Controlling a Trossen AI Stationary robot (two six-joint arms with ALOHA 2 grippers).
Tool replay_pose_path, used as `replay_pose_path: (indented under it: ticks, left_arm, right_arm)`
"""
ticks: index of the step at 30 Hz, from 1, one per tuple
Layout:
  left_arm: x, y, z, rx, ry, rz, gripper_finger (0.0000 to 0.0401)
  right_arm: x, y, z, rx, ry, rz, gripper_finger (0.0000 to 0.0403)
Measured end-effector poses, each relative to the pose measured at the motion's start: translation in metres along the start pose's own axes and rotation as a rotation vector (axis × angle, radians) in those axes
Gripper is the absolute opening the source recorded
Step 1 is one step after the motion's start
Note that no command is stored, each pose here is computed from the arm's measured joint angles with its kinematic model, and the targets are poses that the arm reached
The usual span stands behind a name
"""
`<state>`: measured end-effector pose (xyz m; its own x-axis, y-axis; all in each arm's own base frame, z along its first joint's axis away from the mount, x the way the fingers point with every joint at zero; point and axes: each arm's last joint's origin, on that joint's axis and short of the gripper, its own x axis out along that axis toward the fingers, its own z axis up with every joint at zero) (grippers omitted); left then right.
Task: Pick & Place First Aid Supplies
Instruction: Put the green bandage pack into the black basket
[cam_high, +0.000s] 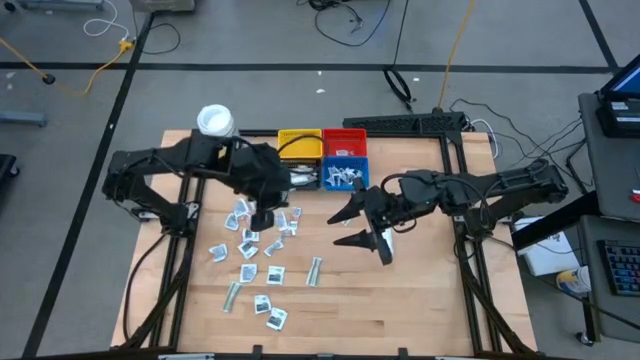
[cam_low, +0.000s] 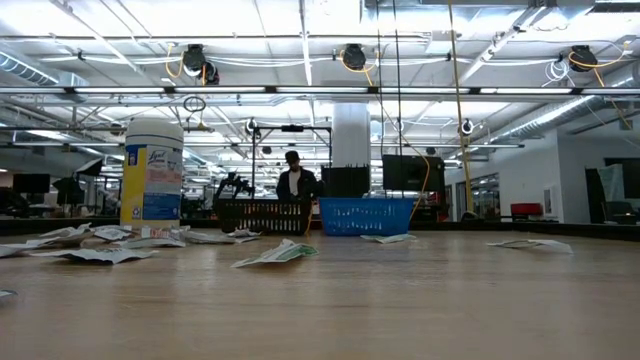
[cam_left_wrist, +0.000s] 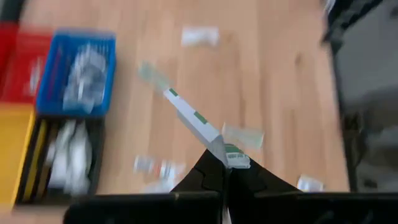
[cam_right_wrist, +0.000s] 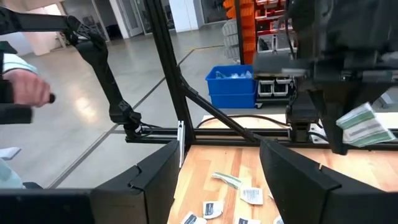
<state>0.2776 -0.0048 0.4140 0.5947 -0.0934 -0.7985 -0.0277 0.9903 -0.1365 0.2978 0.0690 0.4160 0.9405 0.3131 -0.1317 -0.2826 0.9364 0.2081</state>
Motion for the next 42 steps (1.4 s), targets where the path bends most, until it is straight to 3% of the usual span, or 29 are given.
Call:
replay_pose_path:
  ticks: [5,20,25,31,42]
  left_arm:
    - [0.008,0.027,-0.006,-0.020,0.129,0.057,0.0000]
    - [0.070,0.173,-0.019,-0.075,0.451,0.214,0.0000]
    - [0.084,0.210,-0.030,-0.092,0.526,0.254,0.0000]
    - [0.106,0.218,-0.032,-0.029,0.577,0.225,0.0000]
    - [0.181,0.225,-0.032,0.045,0.619,0.192,0.0000]
  right_arm:
    - [-0.001,0.000,0.002,-0.008,-0.011,0.002,0.0217]
    - [-0.010,0.002,0.011,-0.190,-0.077,0.005,0.0211]
    - [-0.010,0.003,0.012,-0.204,-0.090,0.006,0.0210]
    - [-0.010,0.002,0.012,-0.204,-0.089,0.004,0.0210]
    - [-0.011,0.001,0.012,-0.203,-0.086,0.003,0.0210]
